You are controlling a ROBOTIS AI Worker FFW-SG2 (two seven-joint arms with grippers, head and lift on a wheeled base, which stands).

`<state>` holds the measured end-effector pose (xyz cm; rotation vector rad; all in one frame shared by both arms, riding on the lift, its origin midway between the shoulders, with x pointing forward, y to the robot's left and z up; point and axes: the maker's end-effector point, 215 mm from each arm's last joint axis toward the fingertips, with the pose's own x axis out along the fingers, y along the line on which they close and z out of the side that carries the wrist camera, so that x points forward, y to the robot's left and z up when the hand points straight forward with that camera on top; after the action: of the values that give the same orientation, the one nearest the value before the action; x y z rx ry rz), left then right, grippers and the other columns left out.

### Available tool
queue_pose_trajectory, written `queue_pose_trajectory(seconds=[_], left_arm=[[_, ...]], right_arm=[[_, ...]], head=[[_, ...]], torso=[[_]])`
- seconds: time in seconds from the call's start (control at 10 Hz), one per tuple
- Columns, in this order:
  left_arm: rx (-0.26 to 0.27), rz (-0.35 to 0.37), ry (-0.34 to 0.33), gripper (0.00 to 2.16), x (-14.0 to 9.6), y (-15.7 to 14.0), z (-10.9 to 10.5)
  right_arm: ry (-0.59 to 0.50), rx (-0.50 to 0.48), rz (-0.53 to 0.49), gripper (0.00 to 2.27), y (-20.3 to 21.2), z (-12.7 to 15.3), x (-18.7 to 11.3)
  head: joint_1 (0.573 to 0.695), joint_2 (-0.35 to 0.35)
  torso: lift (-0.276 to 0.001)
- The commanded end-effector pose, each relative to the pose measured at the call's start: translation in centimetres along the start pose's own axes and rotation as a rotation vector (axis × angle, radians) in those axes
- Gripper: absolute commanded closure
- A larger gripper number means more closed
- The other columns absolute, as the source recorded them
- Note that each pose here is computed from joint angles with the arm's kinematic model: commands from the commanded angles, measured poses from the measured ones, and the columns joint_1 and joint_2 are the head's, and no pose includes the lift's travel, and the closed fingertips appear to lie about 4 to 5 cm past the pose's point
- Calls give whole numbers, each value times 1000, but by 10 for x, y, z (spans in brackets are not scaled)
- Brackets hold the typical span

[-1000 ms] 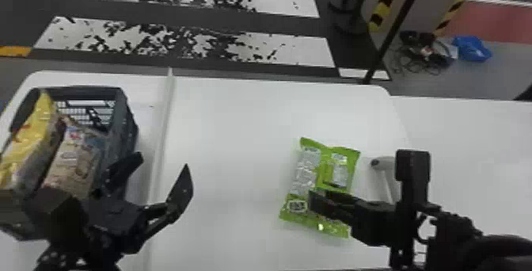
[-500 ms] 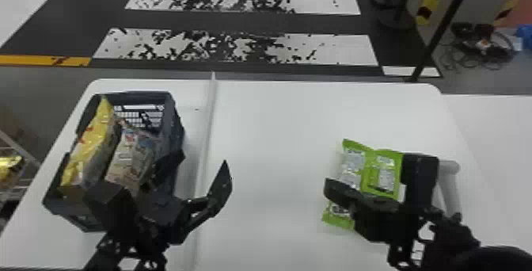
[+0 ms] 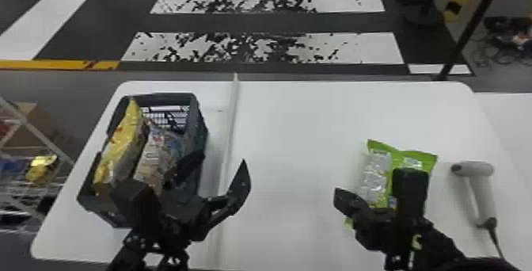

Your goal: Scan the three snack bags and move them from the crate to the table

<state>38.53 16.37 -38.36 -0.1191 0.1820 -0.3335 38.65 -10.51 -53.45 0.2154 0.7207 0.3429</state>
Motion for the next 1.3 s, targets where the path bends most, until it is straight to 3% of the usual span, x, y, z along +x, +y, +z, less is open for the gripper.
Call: queue_pose_trajectory(seconds=[0.0, 0.4, 0.6, 1.0, 1.2], left_arm=[[-2, 2, -2, 29, 0, 0, 0], [-4, -6, -4, 29, 1, -2, 1], [-6, -12, -5, 29, 1, -5, 1], [-5, -13, -8, 29, 1, -5, 3], [-5, -13, -9, 29, 1, -6, 4]], right_arm=[[19, -9, -32, 2240, -10, -12, 0], [50, 6, -93, 2240, -43, -28, -14], [32, 11, -91, 2240, -42, -22, -20], [-63, 42, -57, 2240, -27, 29, -56], [-116, 68, -107, 2236, -62, 55, -81]], head=[[695, 88], [695, 49], [695, 20], [695, 19], [695, 5]], torso=[[-62], [-62], [-62], [-62], [-62]])
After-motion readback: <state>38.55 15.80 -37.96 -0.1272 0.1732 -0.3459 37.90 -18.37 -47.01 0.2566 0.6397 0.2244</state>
